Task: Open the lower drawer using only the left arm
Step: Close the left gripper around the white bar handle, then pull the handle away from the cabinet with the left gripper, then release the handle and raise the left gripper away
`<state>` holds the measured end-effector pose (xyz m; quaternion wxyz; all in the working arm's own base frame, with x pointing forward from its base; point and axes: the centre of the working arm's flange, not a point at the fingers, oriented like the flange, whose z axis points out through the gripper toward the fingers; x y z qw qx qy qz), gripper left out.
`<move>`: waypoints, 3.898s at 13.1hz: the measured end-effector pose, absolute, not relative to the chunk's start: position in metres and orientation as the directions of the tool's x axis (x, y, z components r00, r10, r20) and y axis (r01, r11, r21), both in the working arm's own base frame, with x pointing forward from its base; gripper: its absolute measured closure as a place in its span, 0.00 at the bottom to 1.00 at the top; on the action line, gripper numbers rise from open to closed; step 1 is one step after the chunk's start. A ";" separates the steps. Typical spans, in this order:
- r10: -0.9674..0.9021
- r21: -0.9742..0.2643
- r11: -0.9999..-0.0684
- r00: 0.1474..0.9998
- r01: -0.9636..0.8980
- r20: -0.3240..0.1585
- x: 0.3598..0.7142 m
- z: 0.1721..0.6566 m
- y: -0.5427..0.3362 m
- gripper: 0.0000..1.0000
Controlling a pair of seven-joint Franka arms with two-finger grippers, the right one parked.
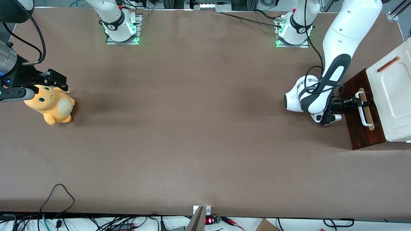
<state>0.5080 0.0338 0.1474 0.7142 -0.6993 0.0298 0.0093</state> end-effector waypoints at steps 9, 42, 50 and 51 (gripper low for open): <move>-0.026 -0.998 0.026 0.998 -0.060 -0.061 0.507 0.144 0.037 0.76; -0.081 -0.986 -0.160 0.996 -0.045 -0.033 0.514 0.181 -0.115 0.00; 0.096 -0.604 -0.797 0.982 -0.024 -0.165 0.579 0.438 -0.153 0.00; 0.108 -0.508 -0.861 0.978 0.002 -0.180 0.581 0.469 -0.140 0.00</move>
